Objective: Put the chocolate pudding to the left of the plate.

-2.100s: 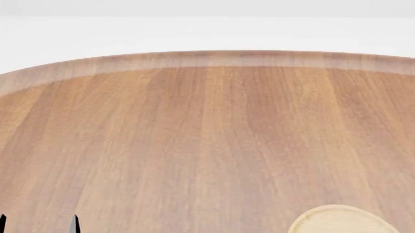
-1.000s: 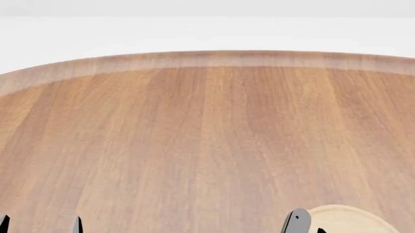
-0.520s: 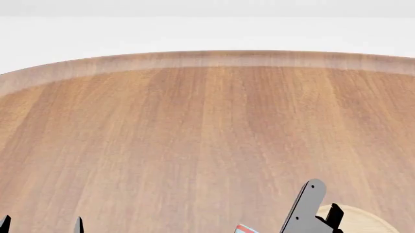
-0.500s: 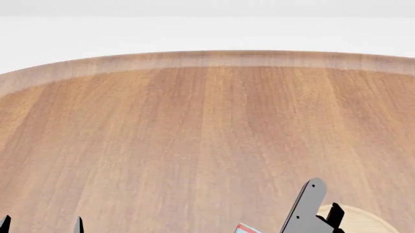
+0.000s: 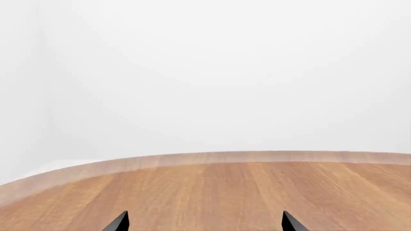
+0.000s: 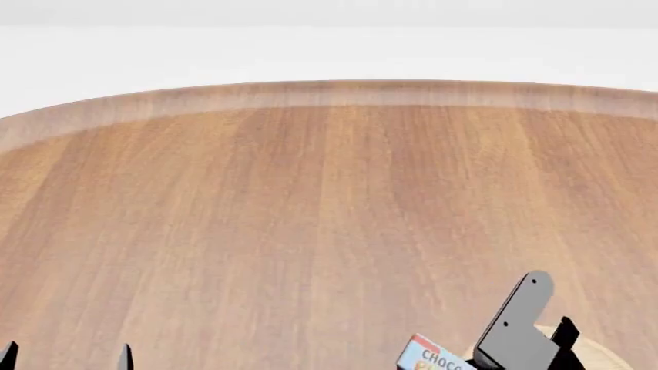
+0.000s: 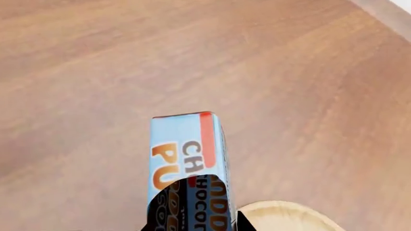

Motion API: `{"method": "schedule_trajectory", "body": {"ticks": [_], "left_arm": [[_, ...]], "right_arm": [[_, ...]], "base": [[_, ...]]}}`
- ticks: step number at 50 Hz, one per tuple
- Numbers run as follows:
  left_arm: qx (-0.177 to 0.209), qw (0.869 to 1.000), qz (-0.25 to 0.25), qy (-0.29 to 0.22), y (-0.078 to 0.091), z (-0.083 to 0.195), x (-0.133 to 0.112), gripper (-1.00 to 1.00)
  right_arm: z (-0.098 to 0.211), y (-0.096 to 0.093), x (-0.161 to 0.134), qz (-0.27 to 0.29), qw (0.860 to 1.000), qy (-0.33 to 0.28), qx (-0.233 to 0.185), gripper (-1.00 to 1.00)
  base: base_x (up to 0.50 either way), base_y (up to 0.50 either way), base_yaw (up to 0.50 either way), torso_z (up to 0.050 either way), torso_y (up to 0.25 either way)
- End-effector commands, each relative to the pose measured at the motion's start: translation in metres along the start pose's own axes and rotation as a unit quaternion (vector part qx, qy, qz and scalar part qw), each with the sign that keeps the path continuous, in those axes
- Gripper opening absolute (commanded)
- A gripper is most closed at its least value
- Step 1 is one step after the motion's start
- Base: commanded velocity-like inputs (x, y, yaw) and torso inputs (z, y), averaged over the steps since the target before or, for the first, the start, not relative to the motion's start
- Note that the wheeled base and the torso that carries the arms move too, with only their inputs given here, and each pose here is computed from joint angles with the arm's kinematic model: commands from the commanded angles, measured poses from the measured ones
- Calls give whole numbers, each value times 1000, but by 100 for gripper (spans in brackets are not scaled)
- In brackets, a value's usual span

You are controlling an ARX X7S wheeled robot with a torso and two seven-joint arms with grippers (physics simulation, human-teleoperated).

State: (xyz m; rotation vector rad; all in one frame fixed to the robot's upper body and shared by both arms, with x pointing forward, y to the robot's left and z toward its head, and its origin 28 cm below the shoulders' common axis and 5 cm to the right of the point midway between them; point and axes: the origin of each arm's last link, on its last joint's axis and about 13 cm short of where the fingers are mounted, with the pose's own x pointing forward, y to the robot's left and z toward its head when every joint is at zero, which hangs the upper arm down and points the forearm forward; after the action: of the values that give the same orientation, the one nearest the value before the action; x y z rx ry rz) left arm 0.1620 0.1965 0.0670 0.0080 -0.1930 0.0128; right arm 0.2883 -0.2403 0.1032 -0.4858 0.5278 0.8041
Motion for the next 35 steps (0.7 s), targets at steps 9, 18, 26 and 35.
{"method": "schedule_trajectory", "body": {"ticks": [9, 18, 26, 35], "left_arm": [[1, 1000, -1, 1, 0, 0, 0, 100], [0, 1000, -1, 1, 0, -1, 0, 100], [0, 1000, -2, 1, 0, -2, 1, 100], [1, 1000, -2, 1, 0, -2, 0, 100]], "right_arm": [[-13, -15, 6, -26, 999, 14, 28, -100], [-9, -18, 11, -22, 999, 15, 28, -100], [-8, -20, 20, -19, 999, 16, 30, -100], [-6, -18, 30, -6, 1000, 10, 27, -100]], "base": [[0, 0, 0, 0, 0], [0, 0, 0, 0, 0], [0, 0, 0, 0, 0], [0, 0, 0, 0, 0]]}}
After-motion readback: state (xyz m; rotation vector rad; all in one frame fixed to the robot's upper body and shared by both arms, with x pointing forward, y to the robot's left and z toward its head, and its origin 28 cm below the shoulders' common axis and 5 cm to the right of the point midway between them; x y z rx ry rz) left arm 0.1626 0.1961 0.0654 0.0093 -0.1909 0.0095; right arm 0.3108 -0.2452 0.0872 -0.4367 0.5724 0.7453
